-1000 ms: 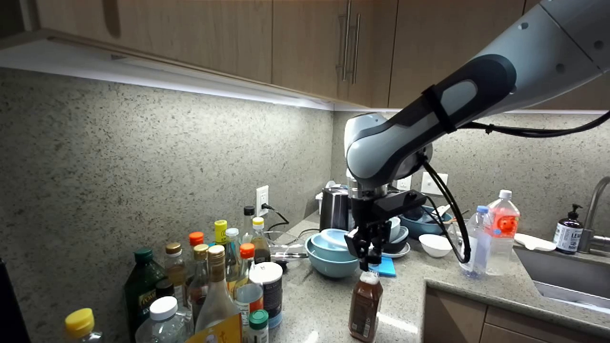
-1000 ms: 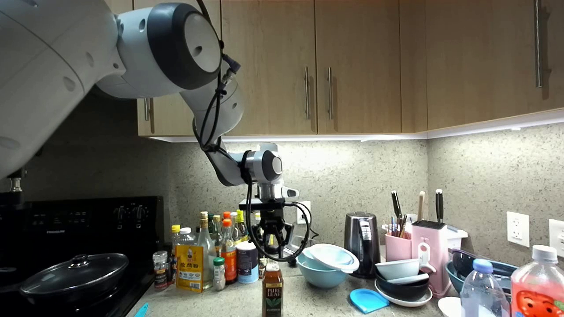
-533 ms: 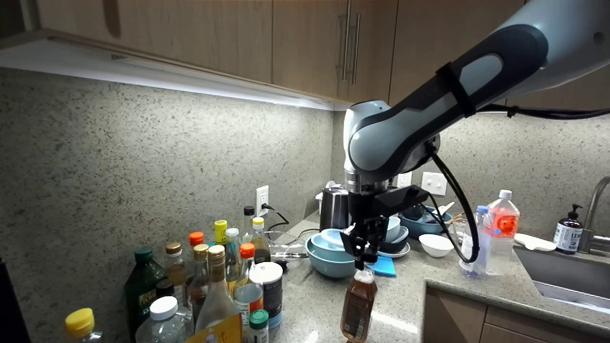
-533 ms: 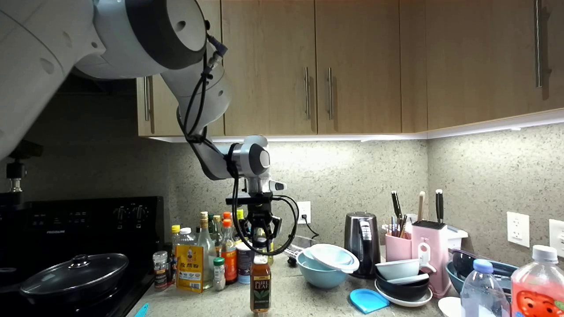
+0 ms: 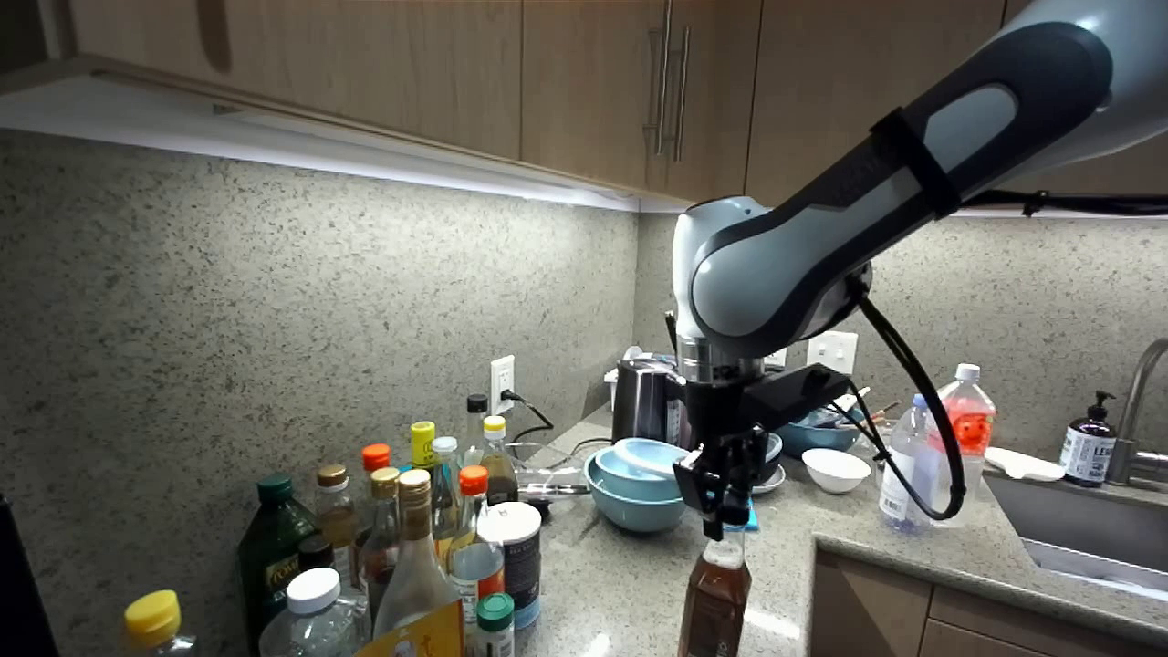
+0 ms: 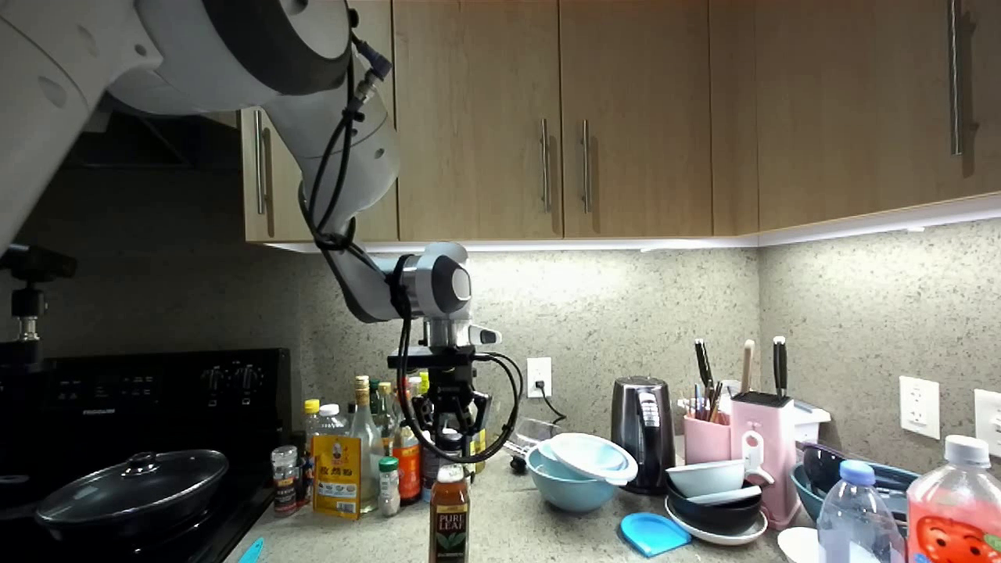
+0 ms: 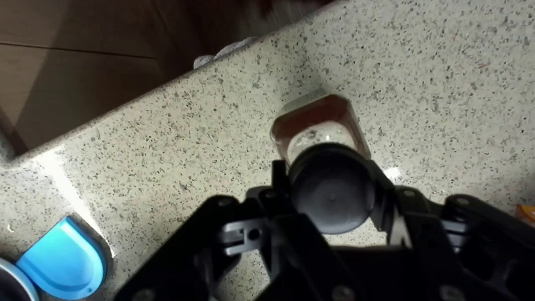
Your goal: Move the bottle
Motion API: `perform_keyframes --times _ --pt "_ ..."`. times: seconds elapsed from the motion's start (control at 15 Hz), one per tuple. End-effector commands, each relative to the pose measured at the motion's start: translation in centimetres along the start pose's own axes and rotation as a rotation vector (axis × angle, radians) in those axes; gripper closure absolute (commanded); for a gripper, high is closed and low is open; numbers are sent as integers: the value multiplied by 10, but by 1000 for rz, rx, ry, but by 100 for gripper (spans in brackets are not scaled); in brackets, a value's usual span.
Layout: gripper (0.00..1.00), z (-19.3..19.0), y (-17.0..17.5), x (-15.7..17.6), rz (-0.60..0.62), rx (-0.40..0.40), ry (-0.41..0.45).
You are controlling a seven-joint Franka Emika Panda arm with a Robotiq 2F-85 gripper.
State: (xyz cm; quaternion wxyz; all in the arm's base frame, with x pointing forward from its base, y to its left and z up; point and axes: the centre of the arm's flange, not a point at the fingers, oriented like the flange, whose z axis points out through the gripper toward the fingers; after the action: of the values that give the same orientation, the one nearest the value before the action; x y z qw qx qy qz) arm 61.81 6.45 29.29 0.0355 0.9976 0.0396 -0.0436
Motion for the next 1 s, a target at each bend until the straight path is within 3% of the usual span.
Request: perform_keyframes --times 0.0,0.27,0.93 --pt "79 -16 -7 -30 -27 -4 30" --pt "79 -16 -17 -38 -60 -16 29" --pt "79 -2 -50 -45 -201 -4 119"
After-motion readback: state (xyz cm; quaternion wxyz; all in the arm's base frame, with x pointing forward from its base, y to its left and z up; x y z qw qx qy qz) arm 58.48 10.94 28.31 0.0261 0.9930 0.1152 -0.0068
